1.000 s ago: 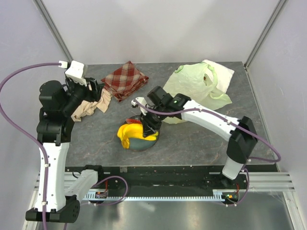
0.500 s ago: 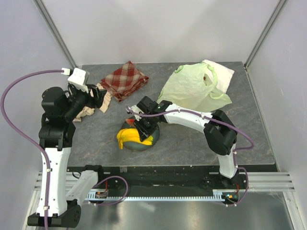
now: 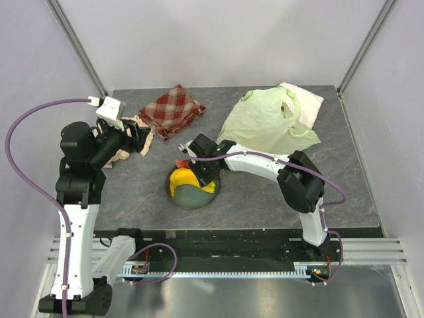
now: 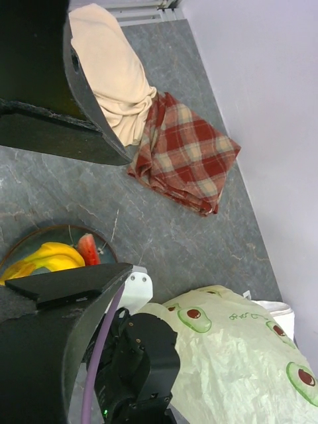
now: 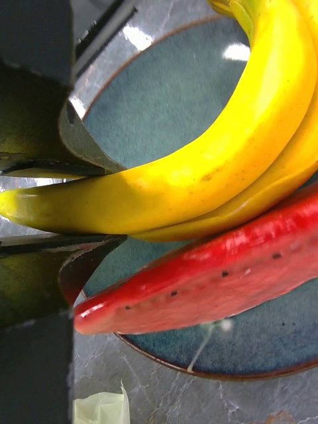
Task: Take the fake fruits out of the plastic bag
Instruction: Place the fake fruit on the plate.
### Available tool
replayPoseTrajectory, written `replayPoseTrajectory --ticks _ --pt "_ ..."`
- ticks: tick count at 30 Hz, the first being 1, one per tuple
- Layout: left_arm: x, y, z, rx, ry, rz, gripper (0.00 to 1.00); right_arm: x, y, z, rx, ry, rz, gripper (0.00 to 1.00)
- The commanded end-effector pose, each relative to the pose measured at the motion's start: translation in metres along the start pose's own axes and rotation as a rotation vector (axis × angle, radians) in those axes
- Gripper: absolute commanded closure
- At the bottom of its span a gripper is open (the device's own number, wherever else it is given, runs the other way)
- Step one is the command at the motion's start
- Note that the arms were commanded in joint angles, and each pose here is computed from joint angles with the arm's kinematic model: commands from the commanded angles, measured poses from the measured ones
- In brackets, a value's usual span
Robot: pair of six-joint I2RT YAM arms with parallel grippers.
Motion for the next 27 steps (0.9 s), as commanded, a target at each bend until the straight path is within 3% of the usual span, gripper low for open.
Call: replayPoseTrajectory --ticks 1,10,15,20,22,24,27 --pt "0.000 0.001 -0.004 -0.042 0.024 -0.010 0.32 0.004 -0.004 0.004 0.010 0.062 -0.041 0.99" --pt "0.000 0.003 -0.006 -0.064 0.042 -0.010 0.31 0.010 -0.004 -0.004 0.019 0.171 -0.059 0.97" --pt "0.001 0.005 -0.006 -0.068 0.045 -0.005 0.31 0.012 -0.001 -0.008 0.020 0.201 -0.054 0.72" --pt "0.002 0.005 -0.007 -0.071 0.057 -0.008 0.31 0.008 0.005 -0.001 -0.002 0.136 -0.026 0.59" --pt "0.003 0.005 -0.007 -0.073 0.062 -0.007 0.31 0.004 0.010 0.006 -0.028 0.106 -0.012 0.51" --pt "0.005 0.005 -0.006 -0.070 0.062 -0.009 0.31 0.001 0.017 0.014 -0.044 0.085 0.006 0.36" --pt "0.006 0.003 -0.005 -0.069 0.066 -0.014 0.32 -0.004 0.025 0.022 -0.057 0.074 0.010 0.26"
Point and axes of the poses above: each gripper's point midway between its finger pads, its own x axis out along the fingers, its own z axis along the line the jaws close on, y = z × x, the point moved 8 cm from there along -x, back along the fingers, and after that the axes turned 5 degrees about x, right-handed, at the moved point
